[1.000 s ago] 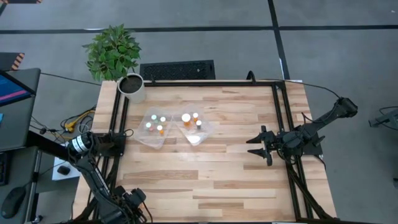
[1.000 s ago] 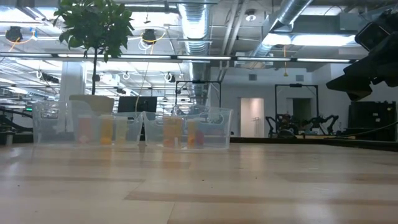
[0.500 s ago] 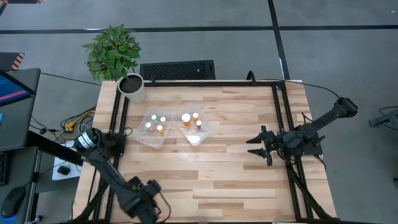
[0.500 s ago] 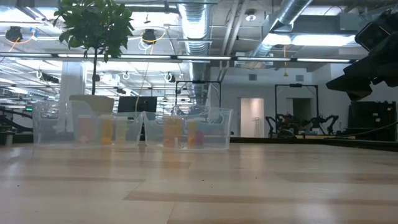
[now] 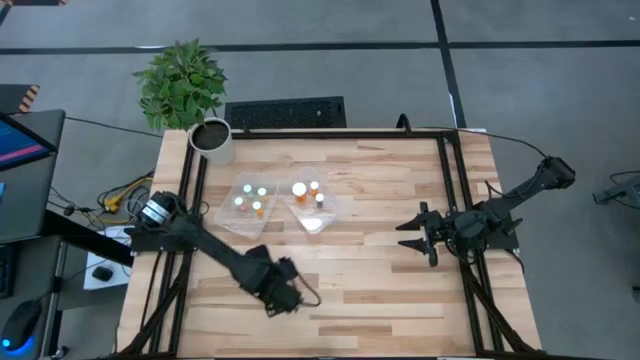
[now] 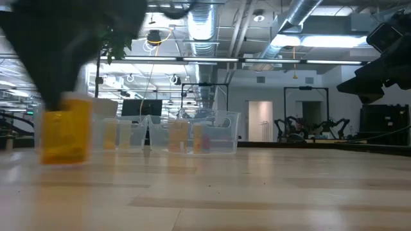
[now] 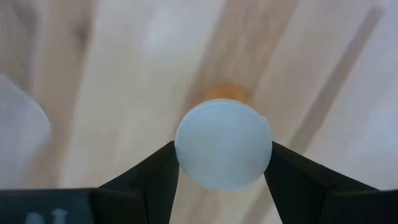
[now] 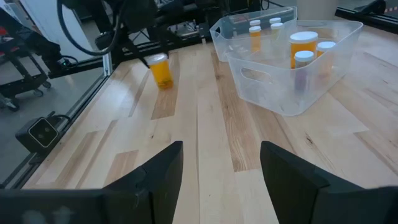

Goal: Pick and place medicine bottles into bin by pill shape (circle, oval)
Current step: Put the orange capsule bottle into the right transparent bin

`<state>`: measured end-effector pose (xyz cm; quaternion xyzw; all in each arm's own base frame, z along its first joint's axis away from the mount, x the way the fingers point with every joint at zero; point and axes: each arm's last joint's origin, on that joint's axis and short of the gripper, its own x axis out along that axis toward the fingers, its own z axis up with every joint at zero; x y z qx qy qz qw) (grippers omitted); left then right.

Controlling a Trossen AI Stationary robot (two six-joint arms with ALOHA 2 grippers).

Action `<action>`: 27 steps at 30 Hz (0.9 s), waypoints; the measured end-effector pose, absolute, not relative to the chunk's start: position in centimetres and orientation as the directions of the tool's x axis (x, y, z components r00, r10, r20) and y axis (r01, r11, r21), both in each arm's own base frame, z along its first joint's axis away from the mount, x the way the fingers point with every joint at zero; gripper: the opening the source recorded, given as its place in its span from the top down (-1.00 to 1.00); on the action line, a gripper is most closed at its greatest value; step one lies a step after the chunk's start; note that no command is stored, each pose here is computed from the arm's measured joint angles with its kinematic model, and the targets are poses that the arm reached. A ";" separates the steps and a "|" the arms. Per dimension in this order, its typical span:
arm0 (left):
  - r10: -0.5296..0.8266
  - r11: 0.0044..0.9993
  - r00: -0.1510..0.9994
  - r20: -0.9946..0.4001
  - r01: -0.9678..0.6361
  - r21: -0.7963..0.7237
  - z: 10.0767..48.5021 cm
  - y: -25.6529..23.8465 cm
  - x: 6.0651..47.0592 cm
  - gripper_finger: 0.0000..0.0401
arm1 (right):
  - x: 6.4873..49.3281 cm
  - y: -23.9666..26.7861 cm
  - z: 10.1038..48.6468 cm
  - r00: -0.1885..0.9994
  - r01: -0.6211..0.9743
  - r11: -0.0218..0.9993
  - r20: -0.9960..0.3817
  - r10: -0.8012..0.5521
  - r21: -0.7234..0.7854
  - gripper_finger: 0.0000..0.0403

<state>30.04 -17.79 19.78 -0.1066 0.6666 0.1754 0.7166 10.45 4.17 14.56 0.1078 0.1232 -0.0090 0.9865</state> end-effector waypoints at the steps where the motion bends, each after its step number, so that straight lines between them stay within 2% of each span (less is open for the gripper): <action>1: 0.114 0.922 0.061 -0.992 -0.378 0.083 20.0 -17.2 30.6 -0.03 | 10.4 4.2 14.6 0.969 0.044 0.977 -0.245 0.009 0.210 -0.12; 11: 0.170 0.962 0.202 -0.964 -0.248 0.118 23.9 -11.2 35.3 -0.03 | 10.4 4.2 14.6 0.970 0.044 0.977 -0.245 0.009 0.211 -0.12; 23: 0.274 0.946 0.234 -0.933 -0.242 0.217 29.2 -4.4 37.2 -0.03 | 10.4 4.2 14.6 0.969 0.043 0.978 -0.245 0.009 0.205 -0.12; 27: 0.286 0.941 0.254 -0.924 -0.257 0.220 29.9 -2.5 37.6 -0.03 | 10.4 4.2 14.6 0.969 0.043 0.978 -0.245 0.009 0.205 -0.12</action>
